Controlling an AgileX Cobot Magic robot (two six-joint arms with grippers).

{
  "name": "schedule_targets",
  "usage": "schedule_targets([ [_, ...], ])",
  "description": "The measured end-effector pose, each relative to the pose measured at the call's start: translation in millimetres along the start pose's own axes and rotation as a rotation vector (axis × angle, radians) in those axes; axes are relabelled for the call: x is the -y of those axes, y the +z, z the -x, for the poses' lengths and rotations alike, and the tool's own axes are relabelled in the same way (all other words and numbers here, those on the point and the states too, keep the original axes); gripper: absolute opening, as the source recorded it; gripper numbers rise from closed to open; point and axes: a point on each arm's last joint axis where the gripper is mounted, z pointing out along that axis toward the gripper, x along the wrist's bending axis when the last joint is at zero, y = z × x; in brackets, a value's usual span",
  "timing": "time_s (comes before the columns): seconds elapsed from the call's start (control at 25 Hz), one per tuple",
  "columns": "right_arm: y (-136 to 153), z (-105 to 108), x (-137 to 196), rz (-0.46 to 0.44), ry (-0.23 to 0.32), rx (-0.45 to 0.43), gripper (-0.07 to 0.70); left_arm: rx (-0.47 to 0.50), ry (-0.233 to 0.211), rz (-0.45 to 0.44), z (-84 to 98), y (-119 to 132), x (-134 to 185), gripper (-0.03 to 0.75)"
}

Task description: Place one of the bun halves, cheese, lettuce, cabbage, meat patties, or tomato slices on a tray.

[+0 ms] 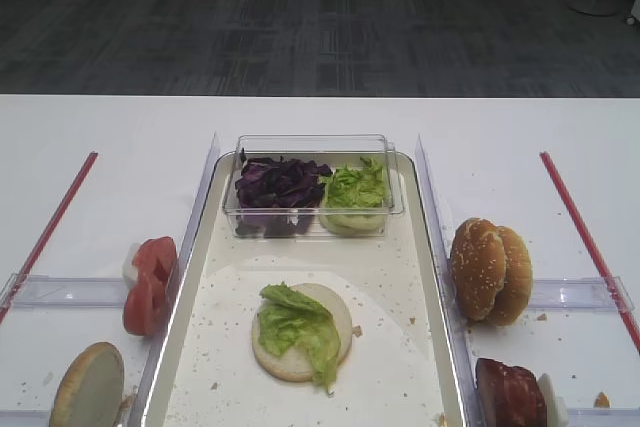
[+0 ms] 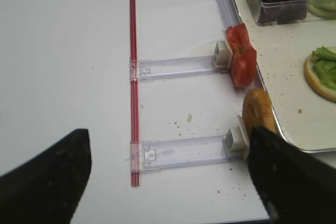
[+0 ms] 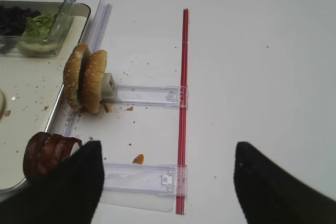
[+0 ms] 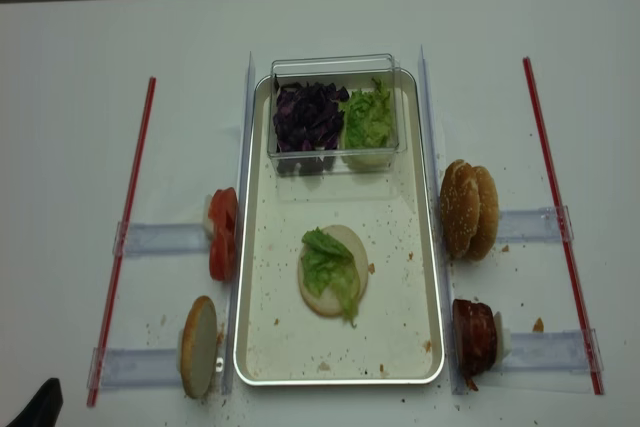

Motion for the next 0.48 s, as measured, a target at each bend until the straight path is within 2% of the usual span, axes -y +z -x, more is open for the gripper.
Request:
schedule_targets([
  [0.48,0.0,0.1,0.0,0.0,-0.001,0.002,0.542,0.0,0.0,0.0,0.0,0.0,0.0,0.563],
])
